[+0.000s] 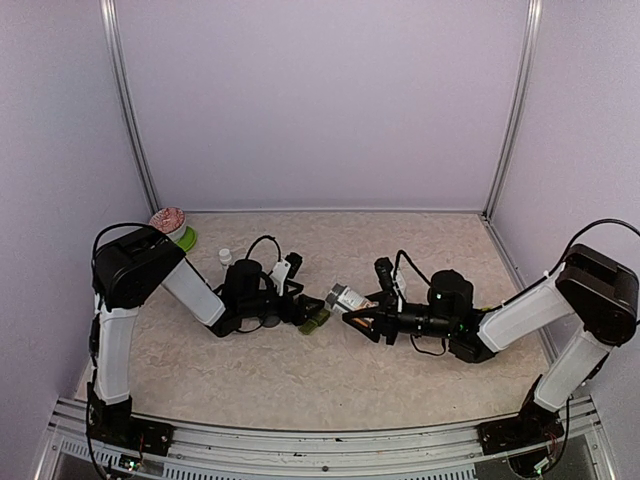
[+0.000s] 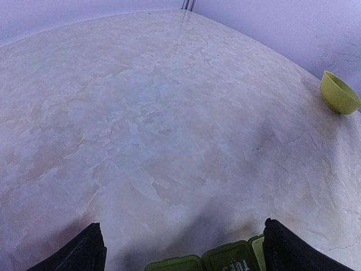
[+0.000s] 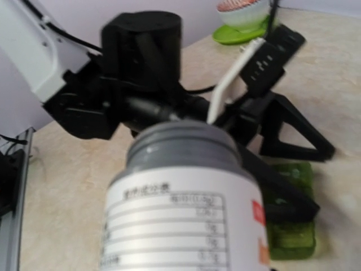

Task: Sort the pills into containers
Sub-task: Hold the pill container at the center of the board, then pour the pill into the compartment of the pill container.

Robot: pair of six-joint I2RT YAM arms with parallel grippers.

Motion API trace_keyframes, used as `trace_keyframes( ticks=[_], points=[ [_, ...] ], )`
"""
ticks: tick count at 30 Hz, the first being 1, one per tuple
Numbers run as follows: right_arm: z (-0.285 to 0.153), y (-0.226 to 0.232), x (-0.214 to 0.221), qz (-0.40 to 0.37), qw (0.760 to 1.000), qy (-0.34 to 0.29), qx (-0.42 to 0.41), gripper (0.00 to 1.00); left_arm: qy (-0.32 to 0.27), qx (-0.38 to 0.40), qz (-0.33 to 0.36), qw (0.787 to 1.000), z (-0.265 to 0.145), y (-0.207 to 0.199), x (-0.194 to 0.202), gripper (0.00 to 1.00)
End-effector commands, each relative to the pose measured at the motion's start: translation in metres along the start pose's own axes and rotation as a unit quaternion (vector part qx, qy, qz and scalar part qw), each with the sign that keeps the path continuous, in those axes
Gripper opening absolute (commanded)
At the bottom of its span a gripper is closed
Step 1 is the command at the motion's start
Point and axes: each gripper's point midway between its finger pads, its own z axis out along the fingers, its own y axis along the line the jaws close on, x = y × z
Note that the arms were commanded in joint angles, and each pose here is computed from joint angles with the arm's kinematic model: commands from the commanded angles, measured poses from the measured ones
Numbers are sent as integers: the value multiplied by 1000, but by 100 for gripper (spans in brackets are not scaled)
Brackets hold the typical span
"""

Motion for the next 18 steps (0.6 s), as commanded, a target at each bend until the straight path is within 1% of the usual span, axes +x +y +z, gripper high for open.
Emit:
trace_keyframes(
  ticks=[1,18],
  points=[
    [4,-10,-6,-3,1000,-7,15,15,22,-6,-6,1000,3,2,21,94],
    [7,-17,8,6,999,26,30,15,29,-17,6,999,3,3,23,93]
  ],
)
